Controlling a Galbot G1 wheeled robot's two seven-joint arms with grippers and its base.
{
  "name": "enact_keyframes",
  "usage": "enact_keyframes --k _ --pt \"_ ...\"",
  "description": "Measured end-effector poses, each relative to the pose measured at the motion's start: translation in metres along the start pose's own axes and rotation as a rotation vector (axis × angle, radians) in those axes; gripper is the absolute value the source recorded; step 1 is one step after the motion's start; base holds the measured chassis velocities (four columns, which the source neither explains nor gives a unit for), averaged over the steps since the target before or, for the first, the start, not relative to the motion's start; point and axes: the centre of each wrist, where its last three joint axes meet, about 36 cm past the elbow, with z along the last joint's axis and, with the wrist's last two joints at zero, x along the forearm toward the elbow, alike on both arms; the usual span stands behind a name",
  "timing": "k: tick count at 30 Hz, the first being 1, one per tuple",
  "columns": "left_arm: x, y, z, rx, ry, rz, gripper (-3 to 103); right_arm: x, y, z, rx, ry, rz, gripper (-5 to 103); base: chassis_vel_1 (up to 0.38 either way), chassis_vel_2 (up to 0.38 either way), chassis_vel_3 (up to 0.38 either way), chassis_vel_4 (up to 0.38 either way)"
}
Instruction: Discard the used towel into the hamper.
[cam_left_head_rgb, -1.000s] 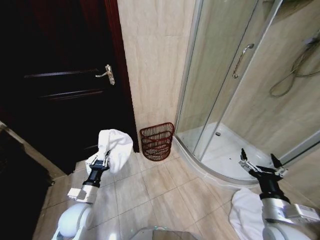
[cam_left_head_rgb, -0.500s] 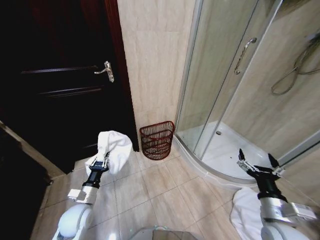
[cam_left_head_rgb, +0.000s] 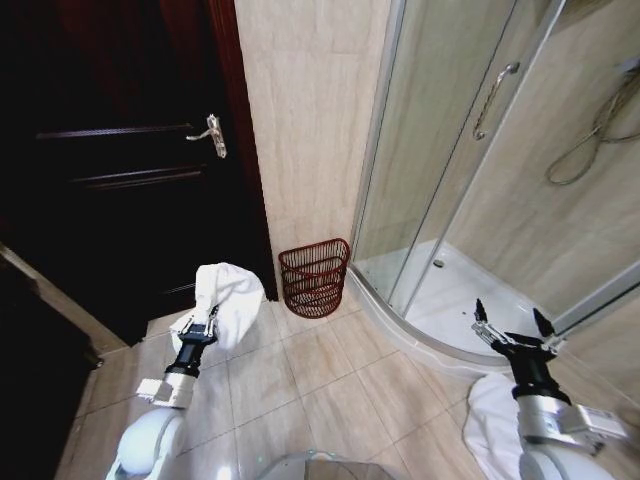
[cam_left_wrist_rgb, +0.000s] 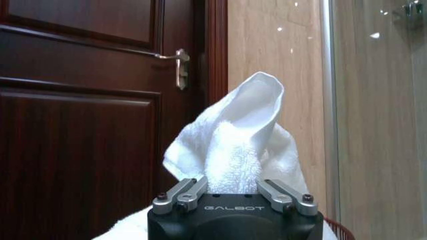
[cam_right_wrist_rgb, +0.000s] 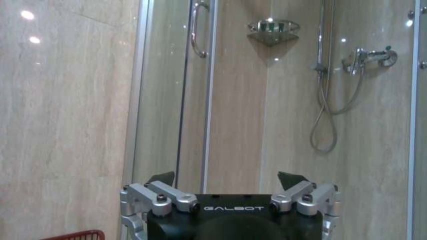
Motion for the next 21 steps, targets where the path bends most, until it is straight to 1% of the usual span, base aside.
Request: enact_keyframes --k 10,21 --pt "-0.0006 -0.0007 0.0001 0.001 0.0 0.0 15 0.0015 0.0004 -0.0015 0.005 0.02 0.001 100 0.0 0.0 0.0 0.0" --pt "-0.0015 0.0 0.0008 0.0 0.001 0.0 15 0.0006 0.001 0.0002 0.003 0.012 0.007 100 0.0 0.0 0.0 0.0"
